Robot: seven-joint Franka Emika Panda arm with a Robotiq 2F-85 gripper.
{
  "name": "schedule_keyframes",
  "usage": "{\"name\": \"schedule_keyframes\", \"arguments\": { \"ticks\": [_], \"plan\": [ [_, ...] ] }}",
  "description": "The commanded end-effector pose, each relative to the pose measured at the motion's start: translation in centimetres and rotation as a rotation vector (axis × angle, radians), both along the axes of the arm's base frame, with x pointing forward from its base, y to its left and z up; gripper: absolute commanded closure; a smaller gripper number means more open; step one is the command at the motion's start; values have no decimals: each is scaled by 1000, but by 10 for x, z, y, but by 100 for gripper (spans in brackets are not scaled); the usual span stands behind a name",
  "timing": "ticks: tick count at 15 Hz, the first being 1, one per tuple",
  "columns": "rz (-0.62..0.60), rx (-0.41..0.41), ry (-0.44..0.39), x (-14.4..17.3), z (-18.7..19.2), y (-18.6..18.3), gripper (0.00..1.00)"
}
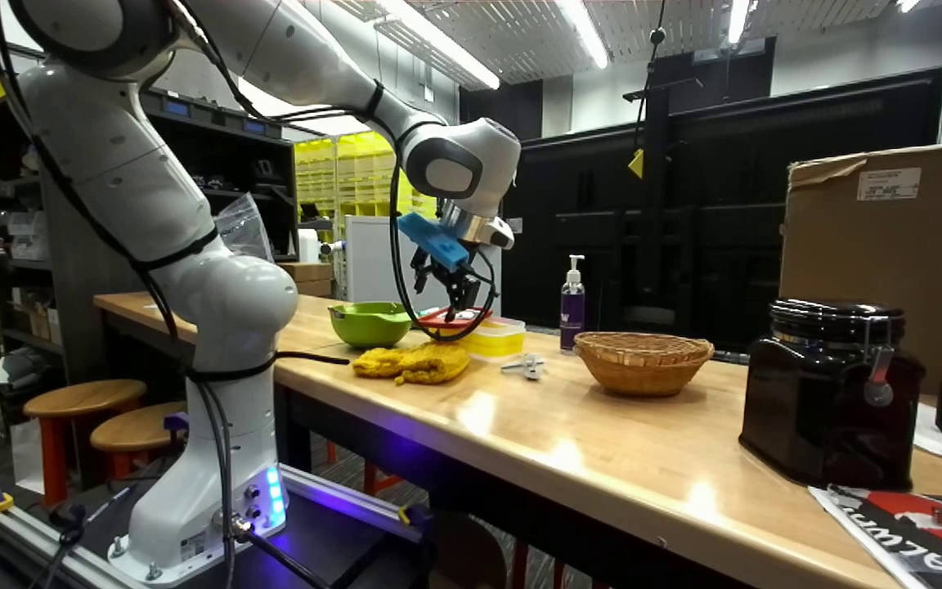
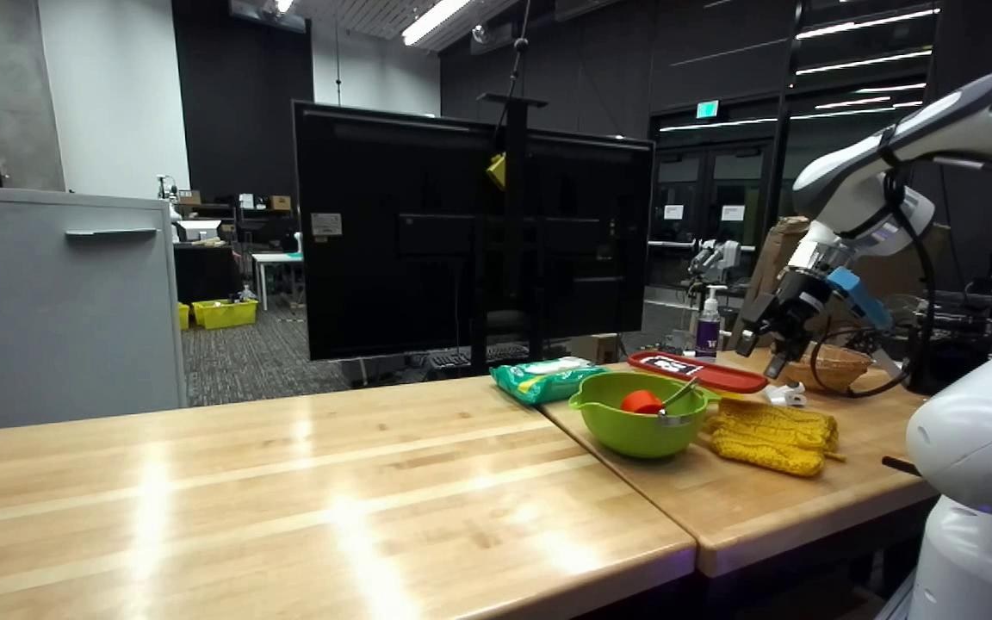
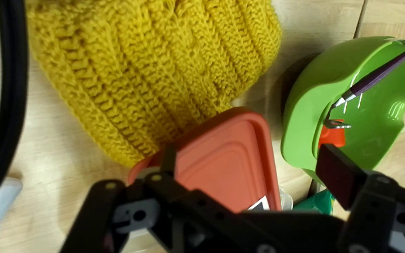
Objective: Put the red lid on the table
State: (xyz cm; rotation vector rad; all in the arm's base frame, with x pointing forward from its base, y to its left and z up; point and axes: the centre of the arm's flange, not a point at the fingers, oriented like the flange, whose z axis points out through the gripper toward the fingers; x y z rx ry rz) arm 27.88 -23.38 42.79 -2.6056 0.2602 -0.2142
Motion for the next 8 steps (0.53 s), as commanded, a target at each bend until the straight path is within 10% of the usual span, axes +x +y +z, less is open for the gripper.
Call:
{"name": "schedule_keyframes", "arguments": {
  "ticks": [1,8],
  "plan": [
    [8,28,-3,4,-9,-11,0],
    [-49,17,71,-31,-5,-36,0]
  ]
}}
